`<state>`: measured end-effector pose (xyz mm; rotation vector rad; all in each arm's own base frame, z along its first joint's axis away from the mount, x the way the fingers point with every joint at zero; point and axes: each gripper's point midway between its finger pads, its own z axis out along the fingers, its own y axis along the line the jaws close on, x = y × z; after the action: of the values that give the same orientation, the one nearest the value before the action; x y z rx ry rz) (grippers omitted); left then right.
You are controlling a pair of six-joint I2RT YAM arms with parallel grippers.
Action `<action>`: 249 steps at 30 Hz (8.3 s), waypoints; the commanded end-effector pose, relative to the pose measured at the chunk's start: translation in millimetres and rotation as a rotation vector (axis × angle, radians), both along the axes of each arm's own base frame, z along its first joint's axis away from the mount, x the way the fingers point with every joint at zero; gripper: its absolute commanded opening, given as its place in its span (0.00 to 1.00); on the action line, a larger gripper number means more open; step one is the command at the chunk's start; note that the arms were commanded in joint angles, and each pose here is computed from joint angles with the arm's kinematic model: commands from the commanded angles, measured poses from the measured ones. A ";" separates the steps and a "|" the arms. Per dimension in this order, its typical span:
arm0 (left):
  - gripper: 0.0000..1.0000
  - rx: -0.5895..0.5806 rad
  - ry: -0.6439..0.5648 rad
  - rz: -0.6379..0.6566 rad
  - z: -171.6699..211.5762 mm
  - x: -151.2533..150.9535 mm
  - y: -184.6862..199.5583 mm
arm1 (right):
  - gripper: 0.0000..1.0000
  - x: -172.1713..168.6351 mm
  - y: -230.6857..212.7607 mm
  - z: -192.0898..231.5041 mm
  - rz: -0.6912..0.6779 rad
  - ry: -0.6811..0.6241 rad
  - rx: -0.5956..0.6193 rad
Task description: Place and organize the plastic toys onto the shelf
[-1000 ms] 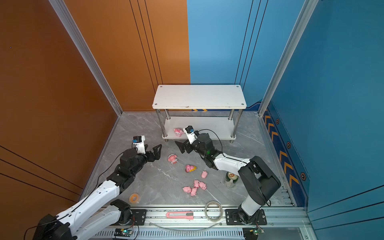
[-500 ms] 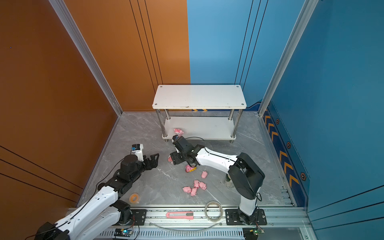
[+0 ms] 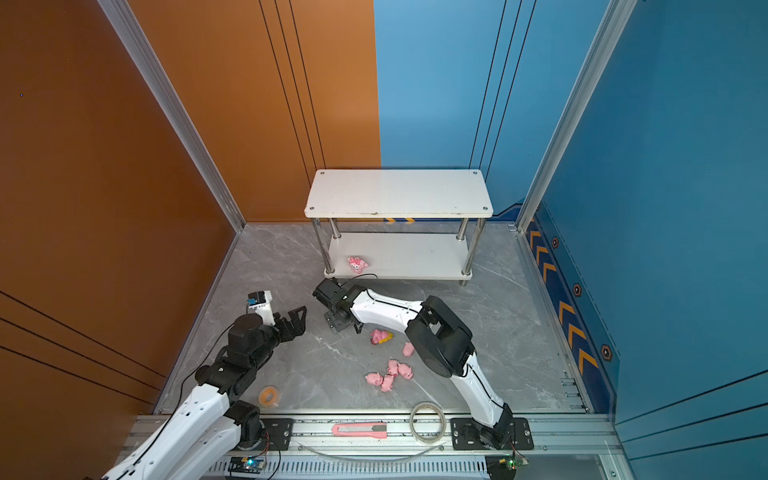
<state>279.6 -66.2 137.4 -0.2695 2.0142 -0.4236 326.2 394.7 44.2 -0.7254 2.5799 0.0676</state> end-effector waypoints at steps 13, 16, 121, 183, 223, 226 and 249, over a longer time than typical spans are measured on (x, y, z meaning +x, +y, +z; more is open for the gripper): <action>0.97 -0.047 0.056 -0.030 -21.7 0.1 -5.9 | 0.53 8.7 14.5 -13.3 0.046 0.095 0.034; 0.97 -0.056 0.056 -0.054 -23.2 -0.1 -10.4 | 0.53 5.4 12.1 -8.6 0.042 0.100 0.043; 0.51 -0.066 0.177 -0.220 -2.0 17.4 -61.2 | 0.70 -26.5 -29.1 -4.8 0.340 -0.095 0.146; 0.31 -0.020 0.264 -0.605 -55.0 -19.9 -176.7 | 0.14 -128.9 -174.8 64.2 -0.181 0.422 0.016; 0.14 -0.209 0.415 -0.644 -129.1 -23.9 -205.1 | 0.22 -119.9 -101.9 61.9 -0.122 0.425 0.310; 0.15 -0.218 0.386 -0.645 -119.2 -20.3 -203.7 | 0.56 -117.6 -112.4 68.4 -0.084 0.382 0.248; 0.14 -0.031 0.316 -0.603 -50.0 -37.5 -168.2 | 0.00 -131.9 -107.0 13.6 -0.016 0.394 0.081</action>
<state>251.9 -239.2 101.4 0.2428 2.2988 -0.9091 199.4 281.6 70.0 -0.7214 2.9174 0.3521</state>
